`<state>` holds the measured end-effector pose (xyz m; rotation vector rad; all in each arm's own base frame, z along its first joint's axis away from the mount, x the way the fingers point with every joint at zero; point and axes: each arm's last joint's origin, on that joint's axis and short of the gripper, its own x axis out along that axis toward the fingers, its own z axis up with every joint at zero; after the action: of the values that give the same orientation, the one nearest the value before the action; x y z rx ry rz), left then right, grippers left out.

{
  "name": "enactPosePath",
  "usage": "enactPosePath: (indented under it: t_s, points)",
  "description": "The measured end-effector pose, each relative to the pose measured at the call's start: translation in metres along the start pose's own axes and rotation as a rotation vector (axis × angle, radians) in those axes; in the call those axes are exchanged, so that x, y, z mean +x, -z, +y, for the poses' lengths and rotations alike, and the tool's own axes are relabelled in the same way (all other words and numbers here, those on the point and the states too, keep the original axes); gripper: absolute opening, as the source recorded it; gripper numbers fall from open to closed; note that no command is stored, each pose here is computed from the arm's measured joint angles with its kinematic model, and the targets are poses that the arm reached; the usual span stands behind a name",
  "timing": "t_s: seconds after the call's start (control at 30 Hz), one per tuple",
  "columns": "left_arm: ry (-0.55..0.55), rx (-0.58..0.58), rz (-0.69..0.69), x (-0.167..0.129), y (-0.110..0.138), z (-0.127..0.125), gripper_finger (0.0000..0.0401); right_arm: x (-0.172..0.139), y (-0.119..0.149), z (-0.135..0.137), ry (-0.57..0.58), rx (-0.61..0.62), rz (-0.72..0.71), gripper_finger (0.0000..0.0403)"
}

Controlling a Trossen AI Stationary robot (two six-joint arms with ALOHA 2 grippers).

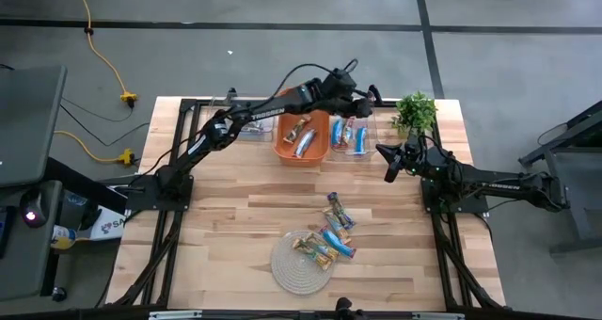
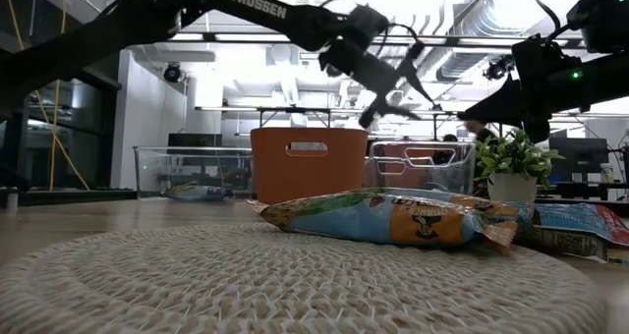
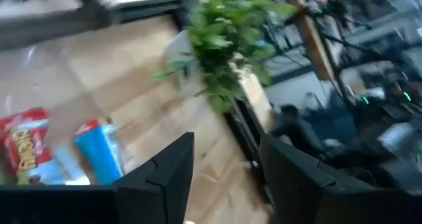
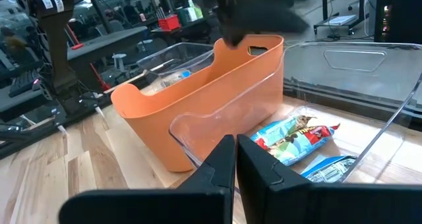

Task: Pick and place Granola Bars by type
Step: Put the yellow granola bar into the orange bin

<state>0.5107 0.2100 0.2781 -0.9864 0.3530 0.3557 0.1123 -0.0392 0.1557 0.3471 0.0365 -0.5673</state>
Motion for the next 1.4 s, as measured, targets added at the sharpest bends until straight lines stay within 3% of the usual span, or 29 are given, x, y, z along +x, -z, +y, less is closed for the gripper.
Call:
enactPosePath:
  t_s: [0.4,0.67,0.8,0.93,1.17,1.4]
  points:
    - [0.25,0.407,-0.009,-0.078,-0.035,-0.052,0.0131,0.0,0.0,0.0,-0.001,0.0,0.0,0.0]
    - [0.528,0.63,0.148,-0.117,-0.021,-0.088,0.0119,0.0,0.0,0.0,-0.001,0.0,0.001,0.0]
    - [0.608,0.715,0.245,-0.136,-0.006,-0.103,0.0119,0.0,0.0,0.0,-0.001,0.0,0.0,0.0]
    - [0.565,0.778,0.354,-0.157,0.013,-0.108,0.0119,0.0,0.0,0.0,-0.001,0.0,0.0,0.0]
    - [0.36,0.884,0.536,-0.187,0.047,-0.111,0.0119,0.0,0.0,0.0,-0.001,0.0,0.0,0.0]
    - [0.181,1.096,0.669,-0.194,0.094,-0.126,0.0119,0.0,0.0,0.0,-0.001,0.0,0.0,0.0]
